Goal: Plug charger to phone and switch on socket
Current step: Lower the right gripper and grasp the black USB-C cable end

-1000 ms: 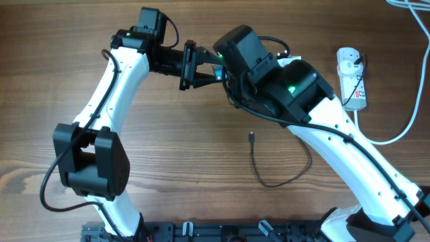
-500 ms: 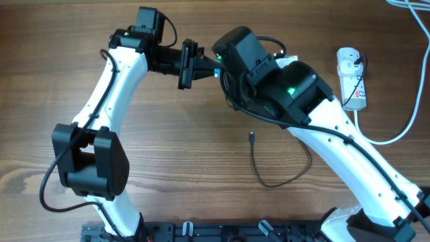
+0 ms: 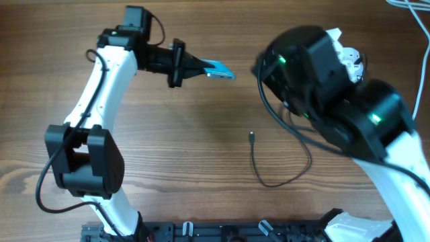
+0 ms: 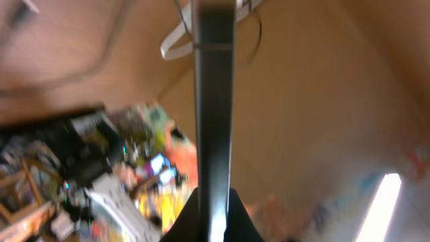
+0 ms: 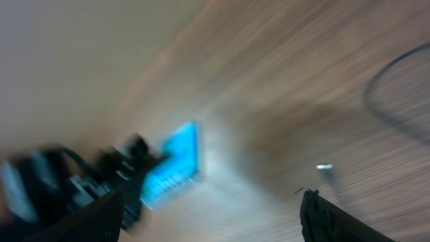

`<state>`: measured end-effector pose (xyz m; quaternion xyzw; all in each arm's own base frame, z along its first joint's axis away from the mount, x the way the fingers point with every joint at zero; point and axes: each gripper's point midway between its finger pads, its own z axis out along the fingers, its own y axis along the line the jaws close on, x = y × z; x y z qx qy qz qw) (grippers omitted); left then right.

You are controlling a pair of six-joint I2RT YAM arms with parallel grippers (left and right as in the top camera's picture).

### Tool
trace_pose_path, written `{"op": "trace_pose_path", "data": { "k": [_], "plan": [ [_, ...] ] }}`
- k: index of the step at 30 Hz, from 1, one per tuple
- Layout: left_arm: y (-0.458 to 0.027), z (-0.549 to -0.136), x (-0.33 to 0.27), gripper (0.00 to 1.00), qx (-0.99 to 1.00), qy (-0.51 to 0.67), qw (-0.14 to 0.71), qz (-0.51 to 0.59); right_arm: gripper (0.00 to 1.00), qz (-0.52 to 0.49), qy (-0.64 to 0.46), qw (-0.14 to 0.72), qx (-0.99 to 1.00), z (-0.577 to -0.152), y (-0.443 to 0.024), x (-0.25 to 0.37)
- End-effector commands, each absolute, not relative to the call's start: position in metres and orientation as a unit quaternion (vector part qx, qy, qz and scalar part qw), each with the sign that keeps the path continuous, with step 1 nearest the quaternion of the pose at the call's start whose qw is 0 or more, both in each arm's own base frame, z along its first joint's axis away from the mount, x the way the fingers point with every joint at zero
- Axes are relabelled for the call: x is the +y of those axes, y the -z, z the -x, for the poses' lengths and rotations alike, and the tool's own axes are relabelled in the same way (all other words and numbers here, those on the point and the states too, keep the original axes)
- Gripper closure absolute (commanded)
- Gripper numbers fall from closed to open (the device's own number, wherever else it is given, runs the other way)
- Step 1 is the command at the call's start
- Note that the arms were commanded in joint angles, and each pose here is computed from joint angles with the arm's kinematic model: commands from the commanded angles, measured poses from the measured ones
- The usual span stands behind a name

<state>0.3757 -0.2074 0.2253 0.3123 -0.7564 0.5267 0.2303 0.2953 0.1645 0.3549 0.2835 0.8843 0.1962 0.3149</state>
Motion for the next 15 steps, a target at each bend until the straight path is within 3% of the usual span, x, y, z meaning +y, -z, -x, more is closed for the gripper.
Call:
{"op": "trace_pose_path", "data": {
  "k": [1,8,15],
  "plan": [
    [-0.218,-0.386,-0.189,0.96,-0.794,-0.493,0.158,-0.317,0.01,-0.156,-0.104,0.299,0.936,-0.281,-0.333,0.152],
    [-0.208,-0.39,-0.185,0.96,-0.833,-0.481,0.098,-0.256,0.01,-0.135,0.003,0.166,0.977,-0.263,-0.232,0.147],
    [-0.185,-0.397,-0.167,0.96,-0.873,-0.413,0.048,-0.256,0.01,-0.063,-0.002,0.057,0.996,-0.238,-0.146,0.164]
  ]
}}
